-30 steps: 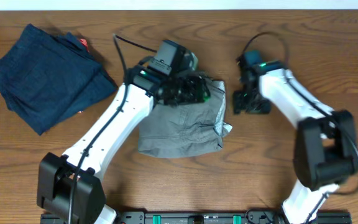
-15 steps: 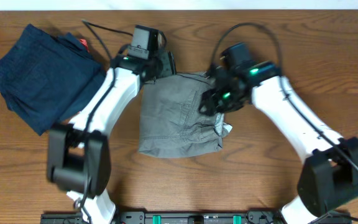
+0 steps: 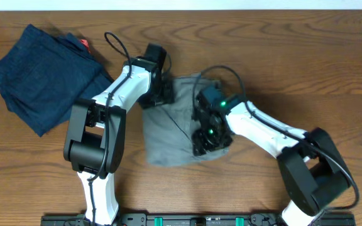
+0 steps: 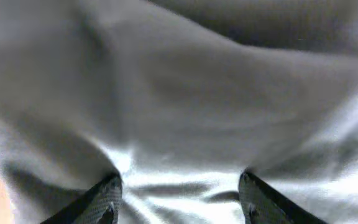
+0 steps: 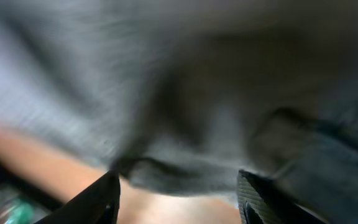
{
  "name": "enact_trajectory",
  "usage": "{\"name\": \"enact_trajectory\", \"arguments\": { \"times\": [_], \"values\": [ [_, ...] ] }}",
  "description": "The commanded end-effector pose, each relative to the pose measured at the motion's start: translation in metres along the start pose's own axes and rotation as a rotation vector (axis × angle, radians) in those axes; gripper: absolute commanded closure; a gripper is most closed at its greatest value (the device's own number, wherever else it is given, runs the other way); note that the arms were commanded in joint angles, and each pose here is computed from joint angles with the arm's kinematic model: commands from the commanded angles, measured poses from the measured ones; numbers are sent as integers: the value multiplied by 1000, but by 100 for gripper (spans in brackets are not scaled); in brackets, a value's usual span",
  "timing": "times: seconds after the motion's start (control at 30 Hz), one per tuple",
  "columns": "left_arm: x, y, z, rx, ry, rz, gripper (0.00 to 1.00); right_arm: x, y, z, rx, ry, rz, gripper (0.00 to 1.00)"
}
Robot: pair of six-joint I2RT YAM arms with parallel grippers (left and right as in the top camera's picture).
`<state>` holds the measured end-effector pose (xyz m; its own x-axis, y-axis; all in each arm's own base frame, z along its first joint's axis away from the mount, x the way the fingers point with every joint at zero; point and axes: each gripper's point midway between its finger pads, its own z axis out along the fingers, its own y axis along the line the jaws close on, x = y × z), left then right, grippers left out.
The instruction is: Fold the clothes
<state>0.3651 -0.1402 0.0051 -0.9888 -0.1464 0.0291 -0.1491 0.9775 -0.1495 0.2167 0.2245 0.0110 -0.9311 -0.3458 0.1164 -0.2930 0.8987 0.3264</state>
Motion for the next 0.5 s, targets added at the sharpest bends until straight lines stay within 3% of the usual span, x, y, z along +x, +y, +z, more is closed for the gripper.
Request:
{"name": "enact_trajectory", "arguments": {
  "times": [0.0,0.13,0.27,0.37,0.47],
  "values": [
    [33,20,8,-72,144,-20,38,-7,-73,-3,302,-79,173,42],
    [76,16,-2,-40,335,-58,41,-40,-130,-29,492,-249,235,40],
    [101,-1,-17,41,439,-80,41,-86,-150,-49,477,-421,175,39],
    [98,-7,-31,64,396,-62,41,-101,-148,-54,419,-472,139,39],
    [78,-12,-47,99,262,-28,38,-104,-146,-54,402,-481,125,38]
  ]
}}
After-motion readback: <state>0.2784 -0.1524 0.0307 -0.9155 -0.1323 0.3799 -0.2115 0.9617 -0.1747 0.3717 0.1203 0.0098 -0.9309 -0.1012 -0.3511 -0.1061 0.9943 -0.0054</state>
